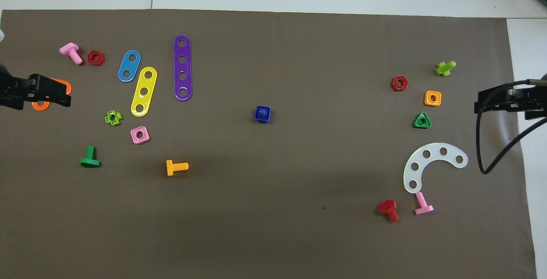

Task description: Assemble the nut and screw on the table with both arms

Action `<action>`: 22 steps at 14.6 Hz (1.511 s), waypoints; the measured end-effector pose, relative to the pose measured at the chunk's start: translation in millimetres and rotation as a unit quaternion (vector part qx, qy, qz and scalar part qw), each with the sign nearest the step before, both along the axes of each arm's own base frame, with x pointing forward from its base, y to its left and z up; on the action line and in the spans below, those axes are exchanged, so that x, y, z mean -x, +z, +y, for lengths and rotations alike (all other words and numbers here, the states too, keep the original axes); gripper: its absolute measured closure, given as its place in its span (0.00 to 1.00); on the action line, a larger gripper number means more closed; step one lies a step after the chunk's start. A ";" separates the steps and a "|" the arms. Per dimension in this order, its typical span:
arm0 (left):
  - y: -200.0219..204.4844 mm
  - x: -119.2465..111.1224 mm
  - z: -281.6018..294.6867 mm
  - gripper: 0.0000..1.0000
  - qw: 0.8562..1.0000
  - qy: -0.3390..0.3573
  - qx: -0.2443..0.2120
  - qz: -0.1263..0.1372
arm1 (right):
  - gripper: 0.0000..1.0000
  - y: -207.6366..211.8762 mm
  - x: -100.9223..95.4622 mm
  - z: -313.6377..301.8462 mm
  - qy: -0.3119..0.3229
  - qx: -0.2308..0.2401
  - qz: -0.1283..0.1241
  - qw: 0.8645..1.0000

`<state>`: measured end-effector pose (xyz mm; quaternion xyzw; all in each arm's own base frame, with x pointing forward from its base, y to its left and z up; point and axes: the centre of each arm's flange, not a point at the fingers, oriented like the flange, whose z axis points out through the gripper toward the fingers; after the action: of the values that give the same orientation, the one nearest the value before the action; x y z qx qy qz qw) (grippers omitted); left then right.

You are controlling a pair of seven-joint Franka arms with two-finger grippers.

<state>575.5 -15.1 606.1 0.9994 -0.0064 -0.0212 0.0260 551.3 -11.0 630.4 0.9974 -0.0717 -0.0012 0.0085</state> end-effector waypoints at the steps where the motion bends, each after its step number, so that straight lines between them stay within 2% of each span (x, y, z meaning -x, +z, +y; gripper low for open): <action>1: 0.1 -1.4 -0.5 0.00 1.000 0.000 0.000 -0.006 | 0.00 0.0 0.0 0.0 0.000 0.000 0.000 1.000; 4: 1.8 -8.8 -0.8 0.00 0.999 0.000 -0.001 -0.037 | 0.00 0.0 0.0 0.0 0.000 0.000 0.000 1.000; 6: 2.2 -10.3 -0.9 0.00 0.999 0.000 -0.005 -0.044 | 0.00 0.0 0.0 0.0 0.000 0.000 0.000 1.000; 12: 2.2 -10.2 -5.1 0.00 0.999 -0.009 -0.027 -0.044 | 0.00 0.0 0.0 0.0 0.000 0.000 0.000 1.000; 18: 2.6 -10.2 -2.1 0.00 0.998 -0.008 -0.030 -0.045 | 0.00 0.0 0.0 0.0 0.000 0.000 0.000 1.000; 22: 0.8 -9.7 35.3 0.00 0.998 0.025 -0.034 -0.043 | 0.00 0.0 0.0 0.0 0.000 0.000 0.000 1.000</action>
<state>585.2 20.2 606.8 0.9995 0.0184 0.0227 -0.0074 551.3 -11.0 630.5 0.9974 -0.0717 -0.0011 0.0085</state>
